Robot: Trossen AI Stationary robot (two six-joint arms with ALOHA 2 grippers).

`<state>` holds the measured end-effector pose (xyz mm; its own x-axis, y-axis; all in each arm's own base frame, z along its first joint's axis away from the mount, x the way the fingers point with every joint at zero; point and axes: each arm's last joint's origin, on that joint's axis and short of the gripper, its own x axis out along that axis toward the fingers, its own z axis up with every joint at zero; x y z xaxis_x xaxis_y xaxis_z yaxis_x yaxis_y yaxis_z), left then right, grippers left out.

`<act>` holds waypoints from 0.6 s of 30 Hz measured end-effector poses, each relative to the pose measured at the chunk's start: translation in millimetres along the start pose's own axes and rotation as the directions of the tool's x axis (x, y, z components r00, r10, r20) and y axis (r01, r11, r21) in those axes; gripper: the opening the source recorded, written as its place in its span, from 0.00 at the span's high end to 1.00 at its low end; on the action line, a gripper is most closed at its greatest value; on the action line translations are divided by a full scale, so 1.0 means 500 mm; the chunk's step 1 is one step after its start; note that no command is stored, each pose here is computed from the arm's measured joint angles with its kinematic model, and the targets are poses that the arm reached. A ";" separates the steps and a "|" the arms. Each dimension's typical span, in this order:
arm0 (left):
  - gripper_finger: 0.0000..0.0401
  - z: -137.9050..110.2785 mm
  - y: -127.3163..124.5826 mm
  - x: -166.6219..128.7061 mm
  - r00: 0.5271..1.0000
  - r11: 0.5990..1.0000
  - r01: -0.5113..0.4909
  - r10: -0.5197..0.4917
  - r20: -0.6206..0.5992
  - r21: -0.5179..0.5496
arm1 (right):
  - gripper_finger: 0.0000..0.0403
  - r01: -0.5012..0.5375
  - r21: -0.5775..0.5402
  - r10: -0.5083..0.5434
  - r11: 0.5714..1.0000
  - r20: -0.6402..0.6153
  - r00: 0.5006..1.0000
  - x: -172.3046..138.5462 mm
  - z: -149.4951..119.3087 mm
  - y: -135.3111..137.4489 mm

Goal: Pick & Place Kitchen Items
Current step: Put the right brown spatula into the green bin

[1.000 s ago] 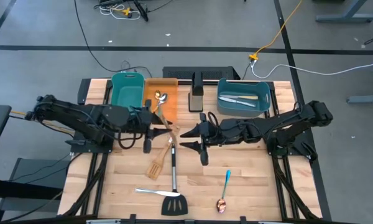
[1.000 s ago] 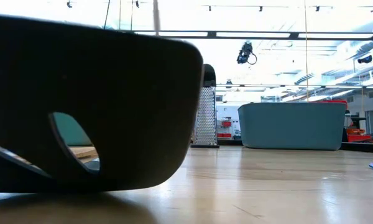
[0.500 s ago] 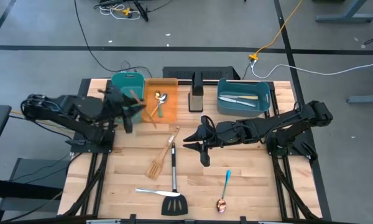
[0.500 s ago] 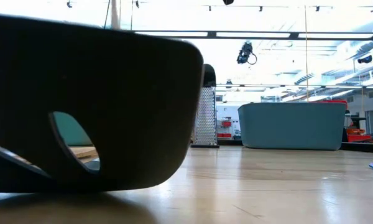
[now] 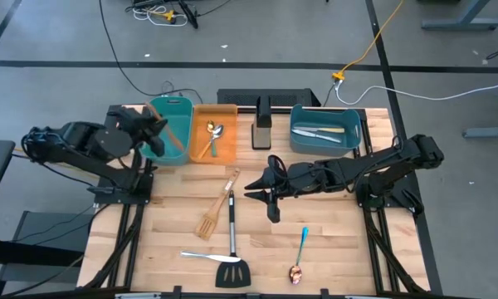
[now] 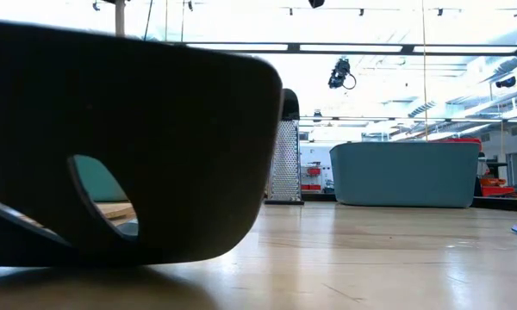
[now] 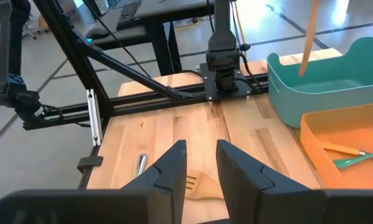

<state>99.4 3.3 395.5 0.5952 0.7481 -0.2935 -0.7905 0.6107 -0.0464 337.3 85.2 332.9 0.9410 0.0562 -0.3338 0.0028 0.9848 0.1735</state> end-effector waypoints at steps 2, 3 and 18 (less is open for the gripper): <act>0.76 -0.001 0.006 0.005 0.999 0.999 -0.038 0.038 -0.009 0.008 | 0.76 -0.003 -0.001 0.003 1.000 0.000 1.000 0.000 -0.001 0.002; 0.76 -0.002 0.010 0.008 0.998 0.998 -0.059 0.059 -0.013 0.012 | 0.76 -0.006 -0.002 0.006 1.000 -0.001 1.000 -0.001 -0.001 0.004; 0.76 -0.014 0.067 0.043 0.941 0.957 -0.291 0.286 -0.181 0.002 | 0.76 -0.025 -0.010 0.025 1.000 -0.005 1.000 -0.004 -0.005 0.019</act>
<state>84.5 38.0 381.2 0.3077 0.8319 -0.4618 -0.9290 0.3675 0.0431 334.7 94.9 332.8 0.9392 0.0812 -0.3337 -0.0238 0.9847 0.1727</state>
